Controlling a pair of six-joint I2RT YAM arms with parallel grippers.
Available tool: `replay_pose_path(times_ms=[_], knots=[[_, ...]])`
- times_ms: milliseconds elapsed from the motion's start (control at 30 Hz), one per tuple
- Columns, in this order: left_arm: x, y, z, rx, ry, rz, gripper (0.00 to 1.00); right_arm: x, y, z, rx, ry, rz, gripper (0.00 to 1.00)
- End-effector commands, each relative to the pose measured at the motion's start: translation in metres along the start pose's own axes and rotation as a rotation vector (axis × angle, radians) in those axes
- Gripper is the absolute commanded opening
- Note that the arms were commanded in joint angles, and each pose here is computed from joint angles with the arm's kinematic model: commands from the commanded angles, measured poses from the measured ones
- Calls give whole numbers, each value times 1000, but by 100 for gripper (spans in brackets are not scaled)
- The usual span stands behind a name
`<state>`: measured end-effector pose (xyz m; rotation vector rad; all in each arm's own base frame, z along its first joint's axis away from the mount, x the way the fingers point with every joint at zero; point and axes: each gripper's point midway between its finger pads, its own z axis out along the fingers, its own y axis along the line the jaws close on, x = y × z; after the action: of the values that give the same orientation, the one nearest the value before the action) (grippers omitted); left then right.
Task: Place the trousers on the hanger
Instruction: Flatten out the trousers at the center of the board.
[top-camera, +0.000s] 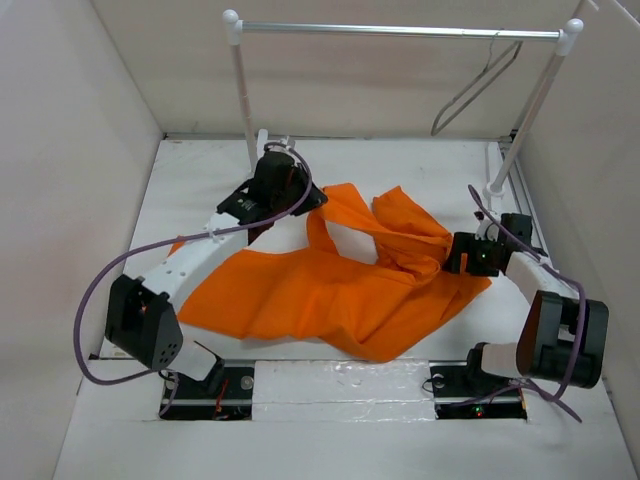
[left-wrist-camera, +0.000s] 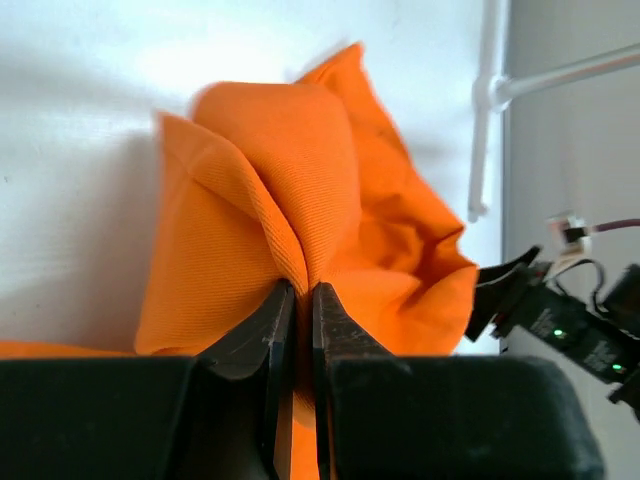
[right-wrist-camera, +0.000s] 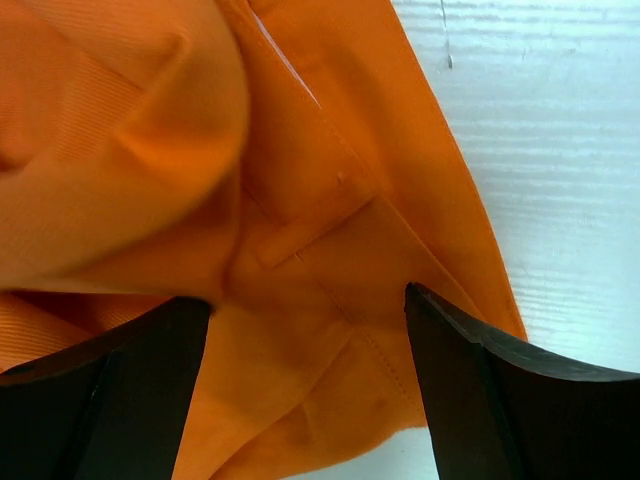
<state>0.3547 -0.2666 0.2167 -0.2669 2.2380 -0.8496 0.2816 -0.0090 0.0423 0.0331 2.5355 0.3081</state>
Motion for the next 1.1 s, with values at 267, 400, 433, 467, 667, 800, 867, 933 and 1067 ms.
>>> replay_pose_path(times_ms=[267, 400, 433, 467, 667, 800, 867, 933, 1067], knots=[[-111, 17, -100, -299, -394, 180, 0, 3, -36, -16, 96, -76, 33, 84], [-137, 42, -127, -402, -492, 163, 0, -3, -47, -37, 209, -125, 44, 84], [-152, 51, -143, -460, -561, 154, 0, -4, -49, -39, 226, -126, 52, 84], [-162, 53, -156, -476, -598, 158, 0, -2, -53, -41, 250, -116, 61, 83], [-218, 102, -191, -569, -690, 74, 0, 11, -65, -24, 275, -44, 124, 85], [-212, 156, -178, -677, -638, 0, 0, 31, -48, 5, 121, 34, 176, 71], [-214, 188, -176, -680, -619, -89, 0, 35, -42, 8, 86, 35, 209, 39], [-205, 210, -163, -613, -556, -174, 0, 29, -43, -3, 112, 5, 209, 0], [-210, 244, -154, -682, -546, -219, 0, 18, -61, -56, 292, -61, 205, 0]])
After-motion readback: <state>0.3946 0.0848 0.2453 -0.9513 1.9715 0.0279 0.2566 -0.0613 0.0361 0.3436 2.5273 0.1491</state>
